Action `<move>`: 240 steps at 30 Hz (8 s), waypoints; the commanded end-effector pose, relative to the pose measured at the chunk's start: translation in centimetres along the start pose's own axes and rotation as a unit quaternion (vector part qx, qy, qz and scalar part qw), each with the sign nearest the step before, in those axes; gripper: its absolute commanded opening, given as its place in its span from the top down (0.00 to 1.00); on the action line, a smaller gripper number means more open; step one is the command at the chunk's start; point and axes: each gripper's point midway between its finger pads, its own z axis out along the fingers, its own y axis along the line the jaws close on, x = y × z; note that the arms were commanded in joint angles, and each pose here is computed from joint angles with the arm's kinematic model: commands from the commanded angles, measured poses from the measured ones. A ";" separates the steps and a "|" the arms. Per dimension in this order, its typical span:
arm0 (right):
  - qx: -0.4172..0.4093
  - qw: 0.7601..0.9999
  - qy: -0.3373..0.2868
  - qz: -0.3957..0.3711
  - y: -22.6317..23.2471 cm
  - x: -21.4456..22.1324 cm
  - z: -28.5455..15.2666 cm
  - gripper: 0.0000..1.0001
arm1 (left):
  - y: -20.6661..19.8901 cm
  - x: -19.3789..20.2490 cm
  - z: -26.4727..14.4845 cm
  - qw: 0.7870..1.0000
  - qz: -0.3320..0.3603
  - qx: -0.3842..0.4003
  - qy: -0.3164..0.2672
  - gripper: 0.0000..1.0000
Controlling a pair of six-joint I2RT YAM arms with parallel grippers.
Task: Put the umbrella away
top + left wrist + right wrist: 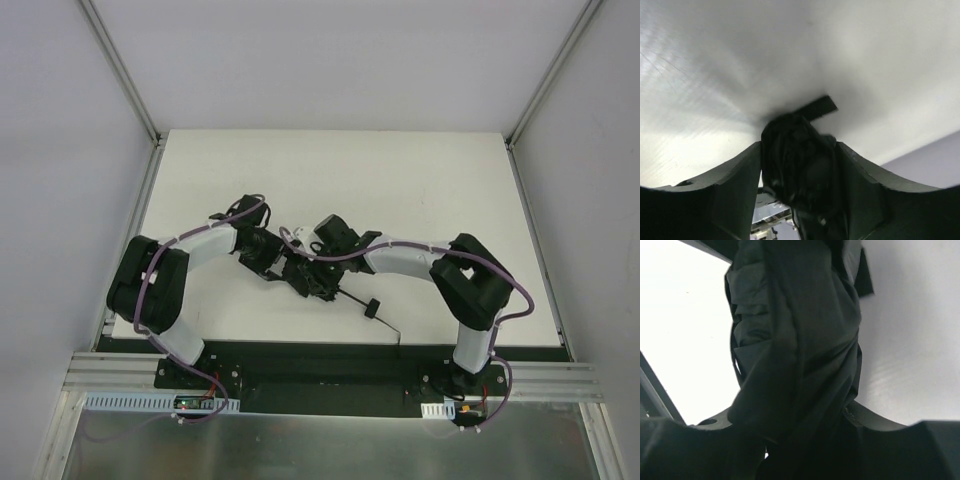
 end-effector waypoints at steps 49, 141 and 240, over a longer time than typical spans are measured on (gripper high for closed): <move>-0.015 0.982 -0.187 -0.006 0.6 -10.9 -22.0 1.00 | -11.2 11.4 -19.6 0.930 0.156 0.333 0.008 0.04; -0.127 0.885 -0.344 0.286 4.0 -19.5 -35.8 0.46 | -18.7 10.9 -32.2 0.672 0.356 0.642 -0.100 1.00; -0.416 0.442 -0.195 0.770 2.4 -24.6 -32.2 0.24 | -22.3 9.3 -50.7 0.440 0.270 0.852 -0.092 1.00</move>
